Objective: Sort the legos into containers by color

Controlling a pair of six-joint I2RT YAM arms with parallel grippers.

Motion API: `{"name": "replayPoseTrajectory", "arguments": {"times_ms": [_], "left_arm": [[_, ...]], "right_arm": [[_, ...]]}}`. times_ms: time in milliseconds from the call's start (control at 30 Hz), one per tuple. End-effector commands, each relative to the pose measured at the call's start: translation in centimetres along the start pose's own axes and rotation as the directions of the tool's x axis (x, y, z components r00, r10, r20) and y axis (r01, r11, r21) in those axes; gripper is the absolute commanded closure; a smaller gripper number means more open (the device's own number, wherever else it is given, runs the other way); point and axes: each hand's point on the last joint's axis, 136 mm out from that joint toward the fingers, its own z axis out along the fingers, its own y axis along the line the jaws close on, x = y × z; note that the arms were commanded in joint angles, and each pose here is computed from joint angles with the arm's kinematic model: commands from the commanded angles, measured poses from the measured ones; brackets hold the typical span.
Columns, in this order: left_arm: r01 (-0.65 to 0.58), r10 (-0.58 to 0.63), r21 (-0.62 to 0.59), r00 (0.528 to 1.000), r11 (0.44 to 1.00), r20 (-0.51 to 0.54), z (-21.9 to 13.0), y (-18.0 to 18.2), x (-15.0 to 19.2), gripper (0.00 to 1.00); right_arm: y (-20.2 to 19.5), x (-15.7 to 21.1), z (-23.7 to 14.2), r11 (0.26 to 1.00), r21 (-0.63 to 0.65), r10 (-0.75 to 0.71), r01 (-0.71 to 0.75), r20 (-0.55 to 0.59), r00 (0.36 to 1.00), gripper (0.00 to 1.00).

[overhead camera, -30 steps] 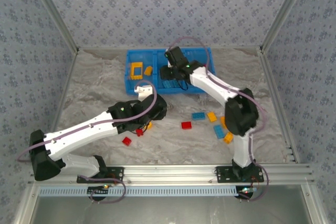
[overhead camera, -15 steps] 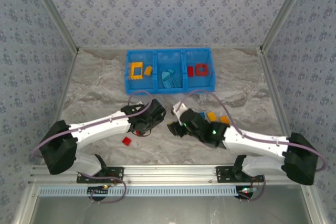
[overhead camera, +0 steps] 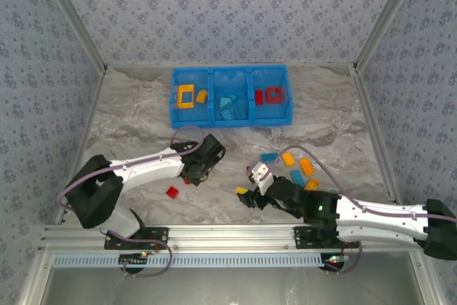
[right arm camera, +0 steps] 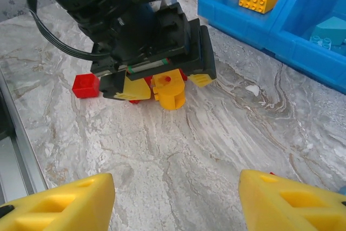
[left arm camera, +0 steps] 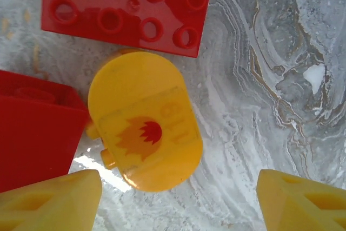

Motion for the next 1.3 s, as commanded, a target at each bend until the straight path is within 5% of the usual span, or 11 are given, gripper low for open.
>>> {"name": "replayPoseTrajectory", "arguments": {"times_ms": [0, 433, 767, 1000, 1267], "left_arm": [[0.045, -0.044, -0.052, 0.999, 0.998, 0.021, 1.2, 1.1, -0.4, 0.27], [0.017, -0.009, -0.116, 0.998, 0.993, 0.067, 0.6, 2.2, -1.3, 0.36], [-0.022, 0.033, -0.081, 0.991, 0.996, 0.13, -3.1, 1.8, -2.0, 0.3], [-0.021, 0.033, -0.107, 0.994, 0.994, 0.105, -1.4, 0.5, -1.3, 0.12], [0.035, -0.027, -0.111, 0.997, 0.993, 0.074, 1.3, -0.1, -1.8, 0.17]], "right_arm": [[-0.4, 0.3, 0.1, 0.999, 0.034, 0.017, -0.016, -0.008, 1.0, 0.35], [0.7, 0.6, 1.2, 1.0, 0.019, 0.01, -0.01, -0.037, 0.999, 0.36], [0.7, 0.8, 1.4, 1.0, 0.023, 0.012, -0.011, -0.045, 0.999, 0.36], [1.0, 0.9, 1.6, 1.0, 0.017, 0.011, -0.01, -0.058, 0.998, 0.36], [2.1, 0.7, 1.5, 0.999, -0.018, -0.038, 0.037, -0.034, 0.999, 0.35]]}}
